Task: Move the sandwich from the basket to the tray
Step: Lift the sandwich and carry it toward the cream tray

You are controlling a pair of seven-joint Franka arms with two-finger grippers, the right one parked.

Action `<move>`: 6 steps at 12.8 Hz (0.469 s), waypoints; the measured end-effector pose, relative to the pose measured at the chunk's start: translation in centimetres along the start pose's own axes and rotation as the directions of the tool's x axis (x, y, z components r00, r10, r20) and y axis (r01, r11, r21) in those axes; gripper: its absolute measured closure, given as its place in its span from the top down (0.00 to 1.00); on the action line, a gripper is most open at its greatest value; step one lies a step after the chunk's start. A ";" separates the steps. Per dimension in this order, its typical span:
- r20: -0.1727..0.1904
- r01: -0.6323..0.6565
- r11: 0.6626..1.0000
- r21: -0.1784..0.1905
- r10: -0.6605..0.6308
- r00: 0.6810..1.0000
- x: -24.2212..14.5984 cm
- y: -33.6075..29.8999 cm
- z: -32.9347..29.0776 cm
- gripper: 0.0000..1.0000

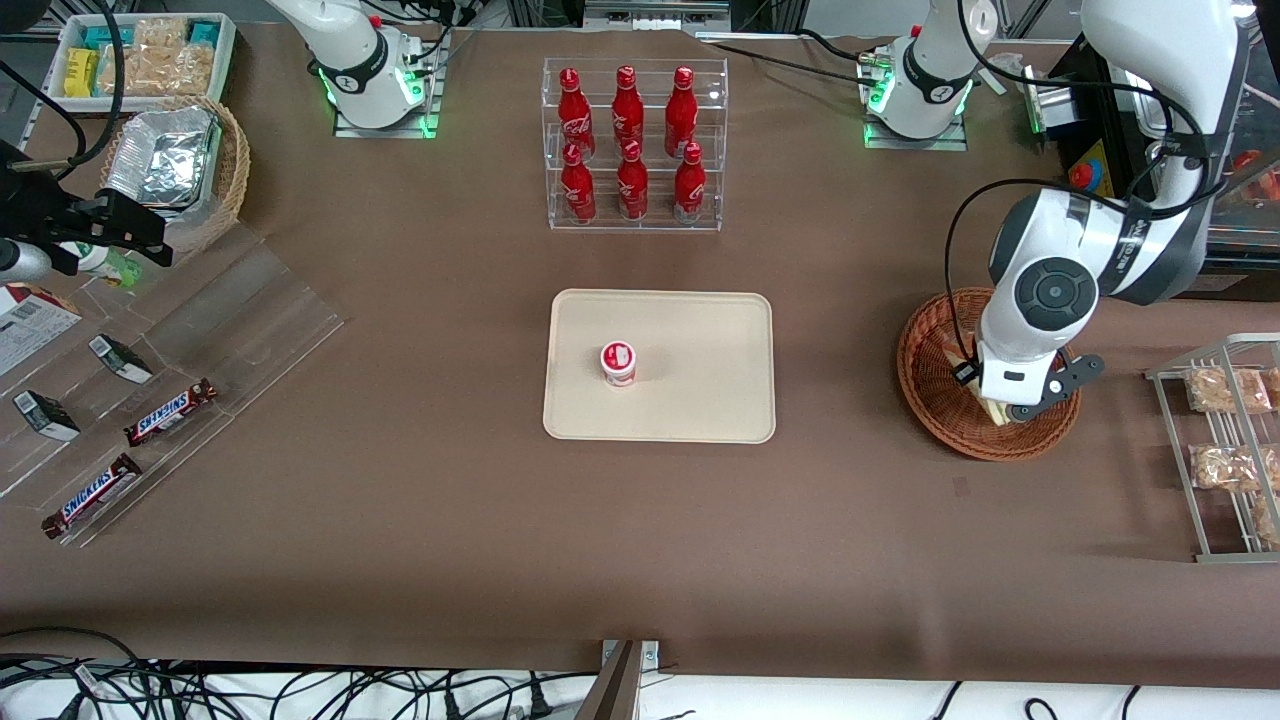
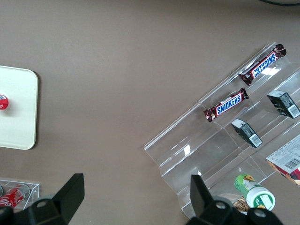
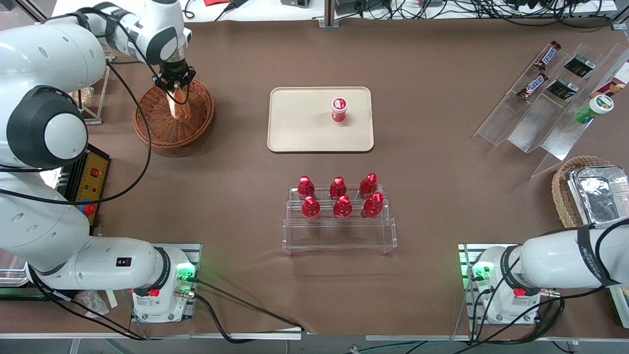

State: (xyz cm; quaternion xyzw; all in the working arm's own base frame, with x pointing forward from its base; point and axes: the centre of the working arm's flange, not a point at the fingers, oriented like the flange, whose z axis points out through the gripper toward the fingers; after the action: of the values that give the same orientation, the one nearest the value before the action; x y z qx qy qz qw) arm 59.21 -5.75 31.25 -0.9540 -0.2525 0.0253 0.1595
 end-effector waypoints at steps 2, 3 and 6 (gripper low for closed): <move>0.023 -0.108 0.994 0.012 0.108 0.994 0.5 -0.5 -3.2 0.22; 0.034 -0.151 0.989 -0.002 0.151 0.988 0.5 -0.3 -5.1 0.22; 0.029 -0.225 0.965 -0.131 0.230 0.973 -1.5 3.1 -10.5 0.22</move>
State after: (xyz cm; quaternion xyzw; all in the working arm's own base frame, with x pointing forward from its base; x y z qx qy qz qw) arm 60.70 -12.13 40.19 -0.9841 -0.1457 0.0481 0.0889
